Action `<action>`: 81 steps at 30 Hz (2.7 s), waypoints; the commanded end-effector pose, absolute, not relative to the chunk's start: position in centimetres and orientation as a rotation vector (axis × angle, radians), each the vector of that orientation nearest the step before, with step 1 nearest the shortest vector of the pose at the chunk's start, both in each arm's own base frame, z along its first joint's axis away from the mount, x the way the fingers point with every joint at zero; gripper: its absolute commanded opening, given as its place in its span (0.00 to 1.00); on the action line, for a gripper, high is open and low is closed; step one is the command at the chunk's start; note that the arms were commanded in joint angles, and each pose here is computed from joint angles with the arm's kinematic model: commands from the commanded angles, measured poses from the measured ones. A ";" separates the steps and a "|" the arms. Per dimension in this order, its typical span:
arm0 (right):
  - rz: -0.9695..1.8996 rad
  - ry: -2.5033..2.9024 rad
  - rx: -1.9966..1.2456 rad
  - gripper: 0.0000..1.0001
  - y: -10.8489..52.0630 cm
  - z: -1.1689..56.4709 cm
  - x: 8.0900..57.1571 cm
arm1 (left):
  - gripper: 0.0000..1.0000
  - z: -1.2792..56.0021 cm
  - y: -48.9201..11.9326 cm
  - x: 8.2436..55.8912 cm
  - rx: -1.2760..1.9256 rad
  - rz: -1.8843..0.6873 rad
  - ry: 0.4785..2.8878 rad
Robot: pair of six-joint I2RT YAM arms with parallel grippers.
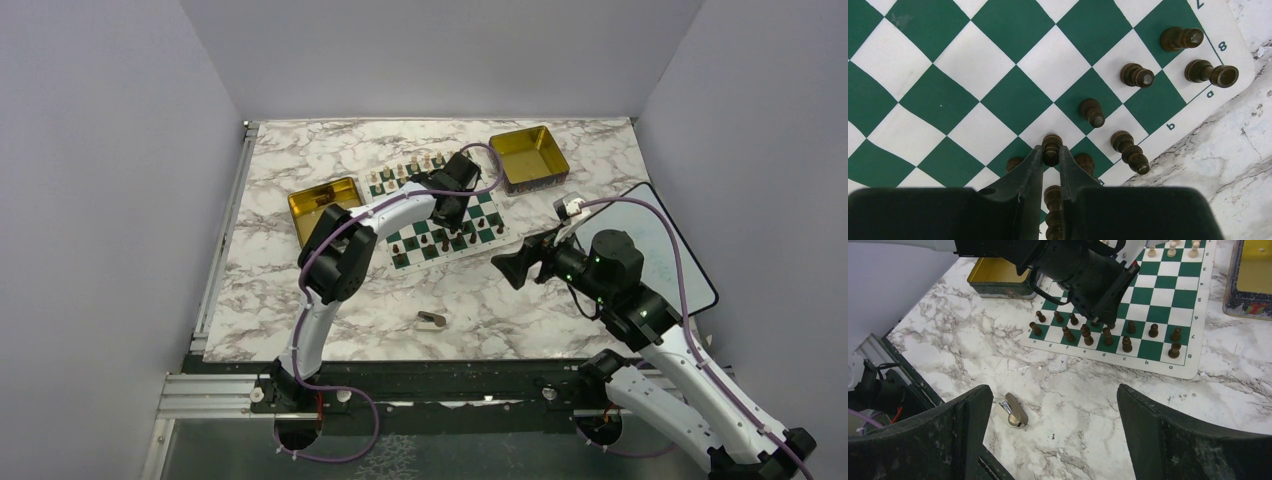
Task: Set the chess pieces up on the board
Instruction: Place the chess piece on the chessboard, then pick up the chess piece from the storage box.
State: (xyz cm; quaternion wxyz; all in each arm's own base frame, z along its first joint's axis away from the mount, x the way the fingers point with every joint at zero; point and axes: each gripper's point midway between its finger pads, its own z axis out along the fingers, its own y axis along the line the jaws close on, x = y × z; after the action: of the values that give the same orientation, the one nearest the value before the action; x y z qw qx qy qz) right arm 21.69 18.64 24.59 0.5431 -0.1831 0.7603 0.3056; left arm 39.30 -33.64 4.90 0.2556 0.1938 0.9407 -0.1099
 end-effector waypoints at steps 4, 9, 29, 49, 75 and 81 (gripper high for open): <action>0.725 1.765 -0.410 1.00 18.5 26.1 21.9 | 0.20 4.9 -33.9 40.0 0.551 -0.261 2.536; 0.729 1.769 -0.408 1.00 18.6 25.9 21.9 | 0.29 5.1 -33.8 39.9 0.551 -0.259 2.535; 0.716 1.801 -0.406 1.00 18.3 25.1 21.8 | 0.41 13.6 -33.0 41.5 0.387 -0.328 2.427; 0.715 1.846 -0.407 1.00 18.8 24.4 22.4 | 0.37 18.2 -10.2 46.6 -0.382 -0.320 2.199; 0.670 1.827 -0.447 1.00 19.1 24.6 23.5 | 0.43 10.4 -0.9 47.7 -0.281 -0.046 2.219; 0.678 1.833 -0.448 1.00 19.4 24.5 23.7 | 0.43 9.0 -1.2 48.8 -0.249 -0.041 2.232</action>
State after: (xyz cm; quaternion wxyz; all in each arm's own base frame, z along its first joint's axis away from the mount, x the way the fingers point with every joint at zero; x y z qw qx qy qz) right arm 23.00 19.10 21.88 0.5081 -0.1886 0.7918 0.2816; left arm 46.74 -1.07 8.19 0.4082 -0.1187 0.9048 -0.0228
